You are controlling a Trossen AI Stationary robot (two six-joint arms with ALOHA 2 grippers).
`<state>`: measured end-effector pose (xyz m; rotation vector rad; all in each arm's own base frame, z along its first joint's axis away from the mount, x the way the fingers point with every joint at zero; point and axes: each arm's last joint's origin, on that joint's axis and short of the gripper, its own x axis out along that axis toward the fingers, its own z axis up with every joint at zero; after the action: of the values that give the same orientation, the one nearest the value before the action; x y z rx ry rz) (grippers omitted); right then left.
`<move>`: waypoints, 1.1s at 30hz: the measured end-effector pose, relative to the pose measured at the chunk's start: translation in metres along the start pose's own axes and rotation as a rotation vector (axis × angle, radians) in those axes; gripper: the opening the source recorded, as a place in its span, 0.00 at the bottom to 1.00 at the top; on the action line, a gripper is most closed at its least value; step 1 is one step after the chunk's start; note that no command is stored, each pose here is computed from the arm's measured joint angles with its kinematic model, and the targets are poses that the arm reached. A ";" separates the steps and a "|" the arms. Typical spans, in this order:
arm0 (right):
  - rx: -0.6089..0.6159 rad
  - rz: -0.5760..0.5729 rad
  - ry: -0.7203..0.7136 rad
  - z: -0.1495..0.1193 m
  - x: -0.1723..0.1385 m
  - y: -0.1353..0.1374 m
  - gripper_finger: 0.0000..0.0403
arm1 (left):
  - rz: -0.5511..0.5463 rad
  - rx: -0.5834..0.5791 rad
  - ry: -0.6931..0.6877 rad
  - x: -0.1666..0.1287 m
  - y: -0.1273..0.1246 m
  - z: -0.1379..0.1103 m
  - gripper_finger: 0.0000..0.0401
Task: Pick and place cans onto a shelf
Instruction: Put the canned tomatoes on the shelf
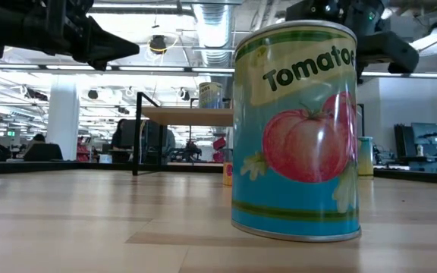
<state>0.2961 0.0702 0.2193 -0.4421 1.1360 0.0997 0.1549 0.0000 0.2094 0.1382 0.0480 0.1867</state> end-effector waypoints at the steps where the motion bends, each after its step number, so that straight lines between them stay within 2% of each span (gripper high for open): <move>1: 0.007 0.010 -0.006 0.002 -0.002 -0.002 0.03 | 0.001 0.000 0.000 0.000 0.000 0.000 0.00; 6: 0.031 0.023 -0.017 0.011 -0.027 -0.017 0.01 | 0.003 0.000 0.002 0.000 0.000 0.000 0.00; 10: 0.069 -0.005 -0.020 0.021 -0.054 -0.038 0.01 | 0.003 0.002 0.008 0.000 0.000 -0.001 0.00; 14: 0.109 -0.053 -0.022 0.027 -0.090 -0.068 0.01 | 0.003 0.001 0.004 0.000 0.000 0.000 0.00; 17: 0.143 -0.140 -0.007 0.025 -0.115 -0.097 0.01 | 0.003 0.001 0.004 0.000 0.000 0.000 0.00; 20: 0.153 -0.233 0.014 0.016 -0.130 -0.130 0.01 | 0.003 0.000 0.002 0.000 0.000 0.000 0.00; 24: 0.178 -0.306 0.060 -0.008 -0.134 -0.178 0.01 | 0.002 -0.007 0.002 0.000 0.000 0.000 0.00; 29: 0.228 -0.313 0.062 -0.046 -0.131 -0.231 0.01 | 0.002 -0.013 0.002 0.000 0.000 0.000 0.00; 33: 0.241 -0.308 0.030 -0.069 -0.129 -0.257 0.01 | 0.002 -0.014 0.002 0.000 0.000 0.000 0.00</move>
<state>0.2588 -0.1720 0.3855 -0.3988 1.0814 -0.3104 0.1550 0.0000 0.2095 0.1244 0.0487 0.1894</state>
